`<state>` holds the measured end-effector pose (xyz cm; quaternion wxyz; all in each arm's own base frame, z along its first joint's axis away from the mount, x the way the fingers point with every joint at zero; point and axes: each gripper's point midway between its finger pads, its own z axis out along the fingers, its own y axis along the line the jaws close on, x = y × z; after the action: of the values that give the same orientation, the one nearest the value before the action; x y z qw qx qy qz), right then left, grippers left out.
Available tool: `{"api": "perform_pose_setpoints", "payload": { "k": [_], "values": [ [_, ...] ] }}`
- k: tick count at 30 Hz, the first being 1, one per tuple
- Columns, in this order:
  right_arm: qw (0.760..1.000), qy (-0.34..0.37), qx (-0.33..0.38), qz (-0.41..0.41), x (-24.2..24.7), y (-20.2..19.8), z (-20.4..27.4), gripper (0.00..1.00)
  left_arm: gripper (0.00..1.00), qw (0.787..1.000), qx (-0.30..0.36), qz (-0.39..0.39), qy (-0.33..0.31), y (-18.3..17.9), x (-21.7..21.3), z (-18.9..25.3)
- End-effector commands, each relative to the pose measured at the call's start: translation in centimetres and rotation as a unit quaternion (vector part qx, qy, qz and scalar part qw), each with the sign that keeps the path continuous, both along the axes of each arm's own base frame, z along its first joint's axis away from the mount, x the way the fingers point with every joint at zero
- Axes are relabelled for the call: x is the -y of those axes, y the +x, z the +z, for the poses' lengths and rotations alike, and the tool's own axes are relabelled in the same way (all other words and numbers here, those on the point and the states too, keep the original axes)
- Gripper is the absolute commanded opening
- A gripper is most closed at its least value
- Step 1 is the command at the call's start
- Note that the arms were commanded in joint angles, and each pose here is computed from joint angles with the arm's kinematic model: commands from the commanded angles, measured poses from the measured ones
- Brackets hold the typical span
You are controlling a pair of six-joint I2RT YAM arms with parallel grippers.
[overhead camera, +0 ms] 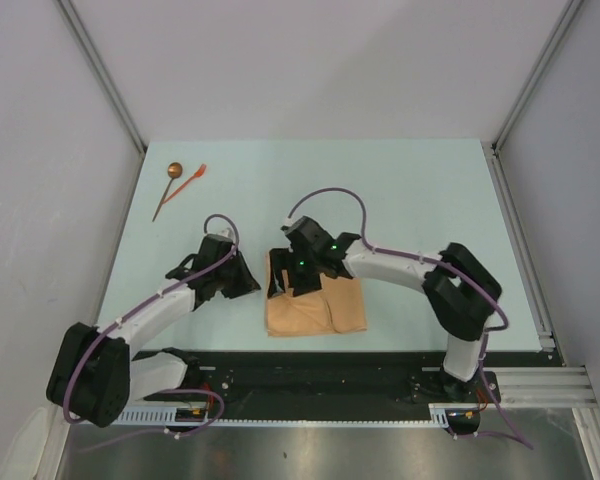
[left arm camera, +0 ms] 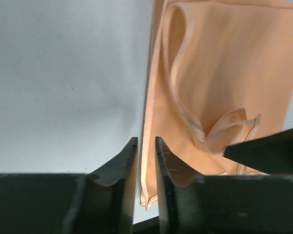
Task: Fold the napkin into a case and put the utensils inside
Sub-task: Fold the rectangle-folded napkin at the center of the board.
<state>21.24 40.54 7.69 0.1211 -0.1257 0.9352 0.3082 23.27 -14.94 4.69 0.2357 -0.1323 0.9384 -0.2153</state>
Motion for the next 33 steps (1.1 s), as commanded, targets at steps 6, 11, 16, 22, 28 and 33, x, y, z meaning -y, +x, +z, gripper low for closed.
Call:
{"api": "perform_pose_setpoints", "payload": {
  "k": [6, 11, 16, 22, 28, 33],
  "values": [
    [0.987, 0.138, 0.077, 0.005, 9.4, 1.4, 6.5, 0.91, 0.24, 0.989, 0.068, -0.107, -0.081, 2.3, 4.9, 6.1],
    [0.986, 0.154, 0.066, -0.001, 11.2, 3.0, 3.6, 0.80, 0.18, 0.988, 0.032, -0.117, -0.093, 4.2, 7.4, 4.3],
    [0.980, 0.183, 0.064, 0.039, 10.0, 2.7, 2.4, 0.74, 0.13, 0.995, 0.000, -0.090, -0.053, 6.3, 7.1, 2.2],
    [0.986, 0.148, 0.057, 0.056, 10.0, 2.8, -0.7, 0.66, 0.12, 0.997, -0.023, -0.068, -0.026, 6.8, 6.4, -0.3],
    [0.988, 0.133, 0.053, 0.063, 9.8, 3.1, -2.8, 0.59, 0.12, 0.997, -0.036, -0.063, -0.014, 6.6, 5.9, -1.6],
    [0.987, 0.139, 0.038, 0.074, 9.5, 2.8, -3.6, 0.47, 0.11, 0.997, -0.042, -0.061, -0.011, 6.5, 5.9, -2.1]
  ]
}}
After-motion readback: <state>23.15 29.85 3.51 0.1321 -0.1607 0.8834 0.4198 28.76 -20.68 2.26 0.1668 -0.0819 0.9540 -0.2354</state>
